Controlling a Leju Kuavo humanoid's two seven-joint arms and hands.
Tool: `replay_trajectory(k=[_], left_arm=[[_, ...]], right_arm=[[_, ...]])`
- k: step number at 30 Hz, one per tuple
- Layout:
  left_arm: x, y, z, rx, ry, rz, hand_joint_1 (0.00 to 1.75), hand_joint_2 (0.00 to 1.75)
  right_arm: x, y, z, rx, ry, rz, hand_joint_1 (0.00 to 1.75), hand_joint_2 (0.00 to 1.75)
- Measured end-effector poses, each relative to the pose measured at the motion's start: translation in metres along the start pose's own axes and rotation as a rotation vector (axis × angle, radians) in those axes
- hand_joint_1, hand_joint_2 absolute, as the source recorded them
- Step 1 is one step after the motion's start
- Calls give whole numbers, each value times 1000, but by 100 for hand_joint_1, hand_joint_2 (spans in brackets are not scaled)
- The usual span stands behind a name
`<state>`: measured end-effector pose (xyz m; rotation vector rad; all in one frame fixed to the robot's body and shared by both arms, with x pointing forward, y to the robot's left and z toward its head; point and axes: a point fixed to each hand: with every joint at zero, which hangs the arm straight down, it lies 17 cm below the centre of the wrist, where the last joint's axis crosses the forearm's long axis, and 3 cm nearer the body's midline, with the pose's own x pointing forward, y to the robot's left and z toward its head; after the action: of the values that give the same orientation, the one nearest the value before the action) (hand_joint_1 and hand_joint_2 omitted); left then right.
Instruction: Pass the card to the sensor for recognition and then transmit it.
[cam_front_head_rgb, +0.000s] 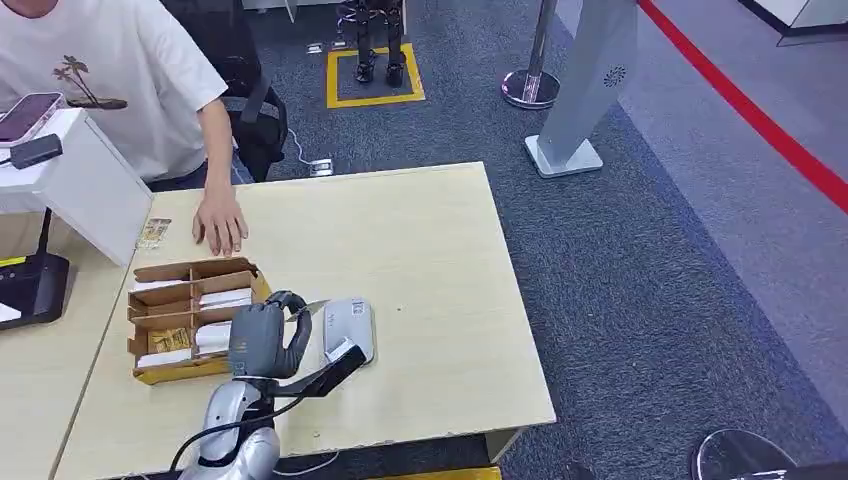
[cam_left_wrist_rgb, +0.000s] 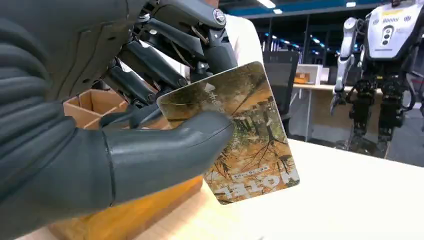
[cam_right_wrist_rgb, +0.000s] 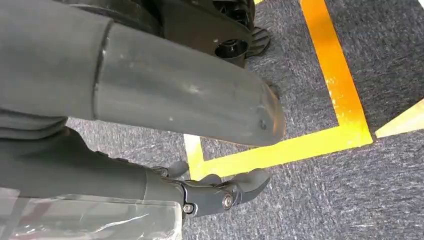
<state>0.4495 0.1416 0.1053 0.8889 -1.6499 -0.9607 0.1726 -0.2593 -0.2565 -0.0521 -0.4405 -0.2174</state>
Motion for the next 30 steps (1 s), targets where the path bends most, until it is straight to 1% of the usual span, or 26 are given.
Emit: replay_trajectory(k=[7,17,30], left_arm=[[2,-25,14,-56,26,44,175,175],[4,-46,22,-106,50,77,175,175],[1,-49,20,-112,56,78,175,175]], right_arm=[[0,-1,0,-2,-1,3,0,0],[0,-2,0,-11,-2,7,0,0],[-1,-3,0,-13,-1,11,0,0]])
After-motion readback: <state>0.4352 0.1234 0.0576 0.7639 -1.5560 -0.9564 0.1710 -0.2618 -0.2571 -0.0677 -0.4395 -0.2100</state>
